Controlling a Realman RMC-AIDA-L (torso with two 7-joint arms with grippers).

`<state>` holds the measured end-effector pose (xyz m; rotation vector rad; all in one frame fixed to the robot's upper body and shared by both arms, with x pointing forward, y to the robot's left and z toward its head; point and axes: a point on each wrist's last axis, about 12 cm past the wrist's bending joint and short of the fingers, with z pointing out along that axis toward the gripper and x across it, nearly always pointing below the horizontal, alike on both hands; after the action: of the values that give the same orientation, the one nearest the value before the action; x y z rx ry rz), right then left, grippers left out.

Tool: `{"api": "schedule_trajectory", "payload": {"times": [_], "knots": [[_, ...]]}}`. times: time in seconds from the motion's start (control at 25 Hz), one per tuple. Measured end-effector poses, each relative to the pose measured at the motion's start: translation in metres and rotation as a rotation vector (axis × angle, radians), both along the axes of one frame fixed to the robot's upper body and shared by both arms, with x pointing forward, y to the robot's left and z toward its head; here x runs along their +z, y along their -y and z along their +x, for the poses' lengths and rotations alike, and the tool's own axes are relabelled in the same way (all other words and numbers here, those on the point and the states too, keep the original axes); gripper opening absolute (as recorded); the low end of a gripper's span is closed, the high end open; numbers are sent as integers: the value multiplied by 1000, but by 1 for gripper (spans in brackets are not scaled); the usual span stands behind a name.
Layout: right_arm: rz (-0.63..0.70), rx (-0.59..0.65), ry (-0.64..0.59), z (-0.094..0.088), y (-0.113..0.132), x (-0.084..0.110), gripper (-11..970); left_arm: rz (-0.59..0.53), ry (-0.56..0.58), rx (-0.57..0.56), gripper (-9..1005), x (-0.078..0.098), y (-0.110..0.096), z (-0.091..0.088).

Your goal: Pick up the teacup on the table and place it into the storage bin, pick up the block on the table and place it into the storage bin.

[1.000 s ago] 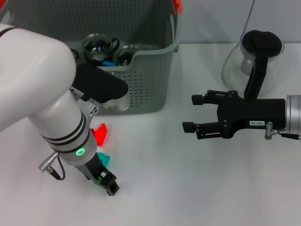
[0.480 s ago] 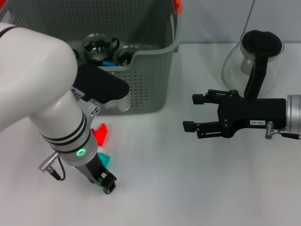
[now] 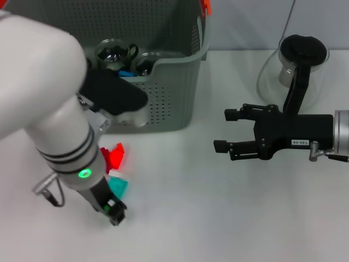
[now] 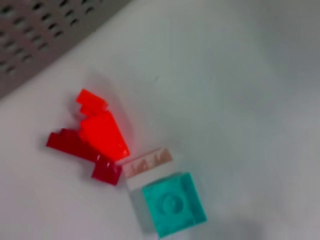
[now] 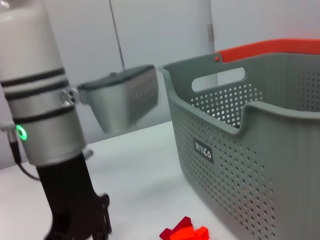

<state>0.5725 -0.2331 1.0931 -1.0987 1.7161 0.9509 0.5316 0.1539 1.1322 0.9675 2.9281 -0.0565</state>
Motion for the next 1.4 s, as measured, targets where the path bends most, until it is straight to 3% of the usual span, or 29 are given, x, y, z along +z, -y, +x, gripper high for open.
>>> {"api": "schedule_trajectory", "payload": {"times": [0.16, 0.2, 0.28, 0.32, 0.56, 0.72, 0.84, 0.92, 1.12, 1.2, 1.4], "knots": [[-1, -2, 0, 0, 1, 0, 914, -23, 27, 14, 420, 28, -14, -4], [1, -3, 1, 0, 1, 0, 914, -23, 27, 14, 420, 28, -14, -4], [4, -8, 2, 1, 2, 1, 914, -106, 114, 33, 421, 60, -30, -5], [5, -11, 2, 1, 2, 1, 914, -134, 136, 37, 421, 67, -34, -4], [17, -28, -7, -1, 6, 0, 914, -490, 386, 63, 424, 138, -82, 4], [38, -40, -17, -2, 8, 0, 914, -708, 565, 93, 425, 170, -120, 20], [55, -47, -25, -3, 7, 0, 914, -777, 628, 145, 427, 171, -141, 47], [62, -50, -34, -3, 6, -1, 914, -797, 625, 173, 427, 160, -149, 69], [76, -49, -49, -2, -1, 0, 914, -809, 646, 210, 429, 126, -152, 103], [79, -44, -49, -1, -4, 1, 914, -792, 672, 220, 430, 120, -152, 110], [84, -30, -42, 3, -9, 5, 914, -752, 719, 226, 578, 117, -155, 110]]}}
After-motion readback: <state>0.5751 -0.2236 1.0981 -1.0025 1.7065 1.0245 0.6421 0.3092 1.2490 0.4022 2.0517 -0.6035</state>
